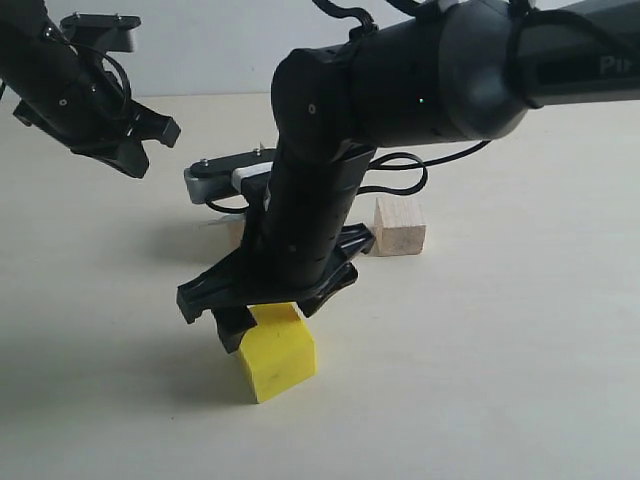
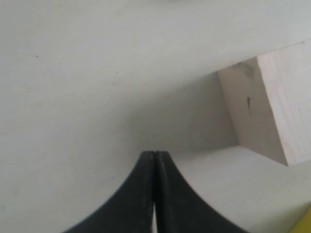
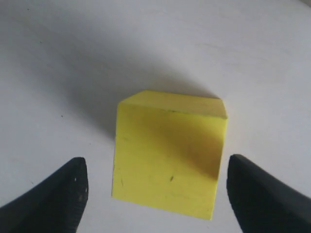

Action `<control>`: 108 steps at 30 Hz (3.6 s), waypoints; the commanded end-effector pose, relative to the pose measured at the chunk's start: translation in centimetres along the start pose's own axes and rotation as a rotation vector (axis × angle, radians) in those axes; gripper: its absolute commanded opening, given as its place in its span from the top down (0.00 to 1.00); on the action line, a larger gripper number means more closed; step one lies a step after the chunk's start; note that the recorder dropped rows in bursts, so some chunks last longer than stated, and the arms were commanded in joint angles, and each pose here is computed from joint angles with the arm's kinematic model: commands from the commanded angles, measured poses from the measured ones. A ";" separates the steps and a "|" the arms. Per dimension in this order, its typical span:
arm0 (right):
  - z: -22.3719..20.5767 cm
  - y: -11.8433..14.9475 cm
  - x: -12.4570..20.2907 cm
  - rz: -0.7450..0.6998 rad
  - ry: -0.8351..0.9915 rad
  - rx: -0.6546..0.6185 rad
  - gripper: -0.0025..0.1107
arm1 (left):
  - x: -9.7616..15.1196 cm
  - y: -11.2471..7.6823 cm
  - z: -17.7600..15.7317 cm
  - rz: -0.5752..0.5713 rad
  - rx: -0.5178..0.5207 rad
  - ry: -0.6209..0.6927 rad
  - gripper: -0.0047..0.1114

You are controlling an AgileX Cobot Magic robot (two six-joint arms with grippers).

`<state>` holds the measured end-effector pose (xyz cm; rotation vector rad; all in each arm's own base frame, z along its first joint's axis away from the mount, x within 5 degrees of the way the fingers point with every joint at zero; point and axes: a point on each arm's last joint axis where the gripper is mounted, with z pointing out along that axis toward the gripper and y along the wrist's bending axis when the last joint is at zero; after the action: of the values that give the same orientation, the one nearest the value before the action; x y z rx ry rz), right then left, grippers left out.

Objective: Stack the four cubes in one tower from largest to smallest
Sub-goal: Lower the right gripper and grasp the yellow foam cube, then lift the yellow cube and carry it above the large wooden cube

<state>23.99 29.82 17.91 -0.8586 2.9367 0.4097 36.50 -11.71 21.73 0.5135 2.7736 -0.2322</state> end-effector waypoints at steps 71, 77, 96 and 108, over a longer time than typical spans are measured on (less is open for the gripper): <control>-13.5 -10.3 -7.9 -0.547 -0.147 0.199 0.98 | 3.4 -1.8 -10.7 0.045 0.014 -0.138 0.96; -13.7 -9.7 -9.9 -0.668 -0.212 0.165 0.98 | 4.7 -2.4 -13.3 0.054 0.025 -0.154 0.96; -9.9 -6.4 -10.6 -0.828 -0.155 0.098 0.98 | 7.1 -3.6 -17.5 0.062 0.086 -0.183 0.96; -8.3 -5.2 -10.6 -1.006 -0.068 0.202 0.98 | 7.8 -3.9 -19.0 0.091 0.083 -0.226 0.96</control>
<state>35.84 28.81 25.47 -1.9529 2.1015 0.0808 23.22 -8.80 37.20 0.5908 2.5296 -0.3532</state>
